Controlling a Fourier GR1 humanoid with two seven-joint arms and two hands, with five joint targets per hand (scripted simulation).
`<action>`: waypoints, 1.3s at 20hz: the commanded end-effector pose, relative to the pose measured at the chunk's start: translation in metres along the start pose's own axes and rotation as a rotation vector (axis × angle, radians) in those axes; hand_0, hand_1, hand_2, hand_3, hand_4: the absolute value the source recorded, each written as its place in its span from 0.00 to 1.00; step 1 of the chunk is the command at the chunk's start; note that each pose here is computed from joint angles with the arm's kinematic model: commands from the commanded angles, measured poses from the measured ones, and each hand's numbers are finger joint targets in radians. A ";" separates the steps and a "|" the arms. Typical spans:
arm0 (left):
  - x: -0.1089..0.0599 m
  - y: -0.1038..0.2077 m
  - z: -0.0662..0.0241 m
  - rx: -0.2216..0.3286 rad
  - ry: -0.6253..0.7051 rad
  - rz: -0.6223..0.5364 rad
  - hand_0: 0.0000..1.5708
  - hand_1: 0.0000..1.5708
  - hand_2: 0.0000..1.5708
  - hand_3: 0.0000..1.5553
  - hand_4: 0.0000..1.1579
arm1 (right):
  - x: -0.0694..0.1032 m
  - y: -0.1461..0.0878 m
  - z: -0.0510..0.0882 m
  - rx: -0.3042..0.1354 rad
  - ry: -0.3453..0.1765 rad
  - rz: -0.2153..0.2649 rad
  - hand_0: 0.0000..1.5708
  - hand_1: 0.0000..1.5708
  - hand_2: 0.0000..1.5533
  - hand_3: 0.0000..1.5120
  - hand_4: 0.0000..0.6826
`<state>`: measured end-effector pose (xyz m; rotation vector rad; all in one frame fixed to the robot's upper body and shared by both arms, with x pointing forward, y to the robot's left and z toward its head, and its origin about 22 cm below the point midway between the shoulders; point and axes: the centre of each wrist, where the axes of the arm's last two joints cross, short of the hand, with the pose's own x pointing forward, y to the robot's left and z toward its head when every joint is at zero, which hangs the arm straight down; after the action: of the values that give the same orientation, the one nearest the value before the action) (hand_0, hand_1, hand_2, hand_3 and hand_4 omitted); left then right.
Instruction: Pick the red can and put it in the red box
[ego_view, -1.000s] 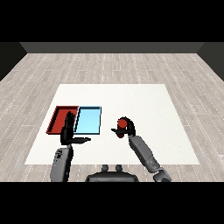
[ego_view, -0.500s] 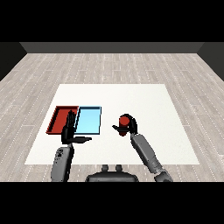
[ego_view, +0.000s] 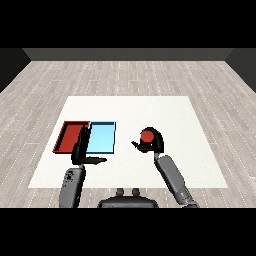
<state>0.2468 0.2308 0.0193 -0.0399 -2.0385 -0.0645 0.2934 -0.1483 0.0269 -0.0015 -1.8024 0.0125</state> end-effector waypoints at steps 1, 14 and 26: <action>0.004 -0.020 -0.0081 -0.061 0.006 0.057 0.00 0.00 0.00 0.00 0.00 | 0.021 -0.003 -0.001 -0.021 -0.077 0.002 0.98 0.98 0.94 0.93 0.89; 0.032 -0.074 -0.0264 -0.233 0.046 0.115 0.00 0.00 0.00 0.00 0.00 | 0.071 0.031 -0.016 0.006 -0.213 -0.050 1.00 1.00 0.94 0.93 0.91; 0.012 -0.094 -0.0314 -0.287 0.138 0.187 0.00 0.00 0.00 0.00 0.00 | 0.078 0.028 -0.020 0.001 -0.285 -0.069 1.00 1.00 0.95 0.94 0.95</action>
<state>0.2589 0.1309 0.0466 -0.3607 -1.8915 -0.2367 0.2942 -0.1149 0.1003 0.0534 -2.0695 -0.0308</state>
